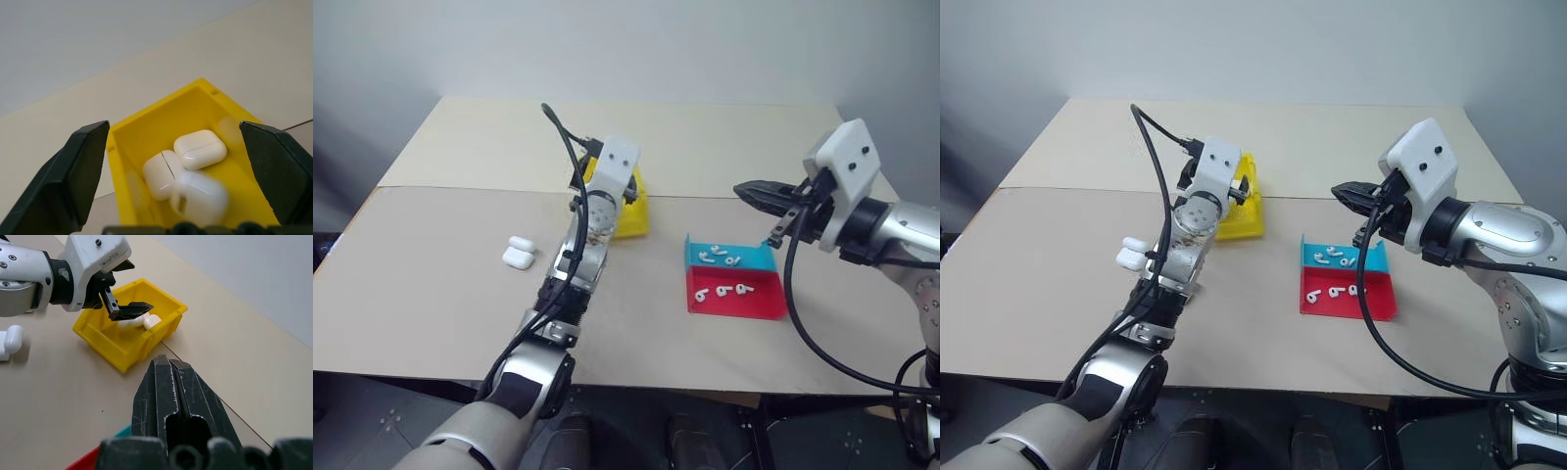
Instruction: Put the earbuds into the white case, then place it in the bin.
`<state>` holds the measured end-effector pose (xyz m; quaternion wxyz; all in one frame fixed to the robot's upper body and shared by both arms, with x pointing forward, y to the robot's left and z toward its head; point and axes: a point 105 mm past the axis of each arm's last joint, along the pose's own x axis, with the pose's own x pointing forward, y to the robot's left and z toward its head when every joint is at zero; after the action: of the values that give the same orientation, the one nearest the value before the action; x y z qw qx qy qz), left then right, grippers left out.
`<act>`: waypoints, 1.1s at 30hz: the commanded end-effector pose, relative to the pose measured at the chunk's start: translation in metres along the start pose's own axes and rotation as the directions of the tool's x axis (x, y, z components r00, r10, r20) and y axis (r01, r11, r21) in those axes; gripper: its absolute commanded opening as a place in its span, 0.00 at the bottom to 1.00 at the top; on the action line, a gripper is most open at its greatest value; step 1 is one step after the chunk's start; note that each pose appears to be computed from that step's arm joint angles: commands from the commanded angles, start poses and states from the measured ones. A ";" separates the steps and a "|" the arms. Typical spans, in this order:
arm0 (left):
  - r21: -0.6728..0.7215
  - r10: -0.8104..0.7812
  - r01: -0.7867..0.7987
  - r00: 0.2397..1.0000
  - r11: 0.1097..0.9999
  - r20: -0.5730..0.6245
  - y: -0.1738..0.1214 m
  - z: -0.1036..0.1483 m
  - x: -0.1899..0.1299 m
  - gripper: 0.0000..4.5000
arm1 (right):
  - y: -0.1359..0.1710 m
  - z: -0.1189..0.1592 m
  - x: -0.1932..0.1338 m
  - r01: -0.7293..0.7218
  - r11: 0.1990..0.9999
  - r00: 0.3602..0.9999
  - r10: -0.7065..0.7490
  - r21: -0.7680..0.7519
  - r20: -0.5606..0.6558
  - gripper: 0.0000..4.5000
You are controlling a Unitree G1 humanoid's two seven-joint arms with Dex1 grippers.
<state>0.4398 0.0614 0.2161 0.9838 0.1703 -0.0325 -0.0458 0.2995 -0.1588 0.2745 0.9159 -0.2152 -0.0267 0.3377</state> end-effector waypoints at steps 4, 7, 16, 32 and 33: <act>-0.334 0.037 0.067 0.955 0.940 0.294 0.020 0.049 -0.018 0.99 | -0.005 0.010 -0.010 0.019 0.994 0.999 -0.015 -0.109 0.041 0.00; -0.272 -0.062 0.170 0.929 0.947 0.365 0.018 0.050 -0.032 0.99 | 0.004 0.005 -0.023 -0.031 0.981 0.998 0.040 -0.192 0.040 0.00; -0.117 -0.374 0.463 0.820 0.879 0.433 0.052 0.021 -0.109 0.99 | 0.011 -0.029 -0.070 -0.199 0.940 0.979 0.179 -0.277 -0.098 0.00; 0.041 -0.530 0.535 0.819 0.844 0.221 0.106 -0.006 -0.184 0.99 | -0.031 -0.075 -0.106 -0.176 0.948 0.959 0.105 -0.266 -0.262 0.00; 0.038 -0.529 0.535 0.819 0.844 0.223 0.106 -0.006 -0.185 0.99 | -0.034 -0.075 -0.104 -0.173 0.948 0.960 0.102 -0.268 -0.260 0.00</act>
<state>0.2724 0.1853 0.2267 0.9297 0.1437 -0.0741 -0.3309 0.2524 -0.2767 0.2204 0.8524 -0.3655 0.0680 0.3676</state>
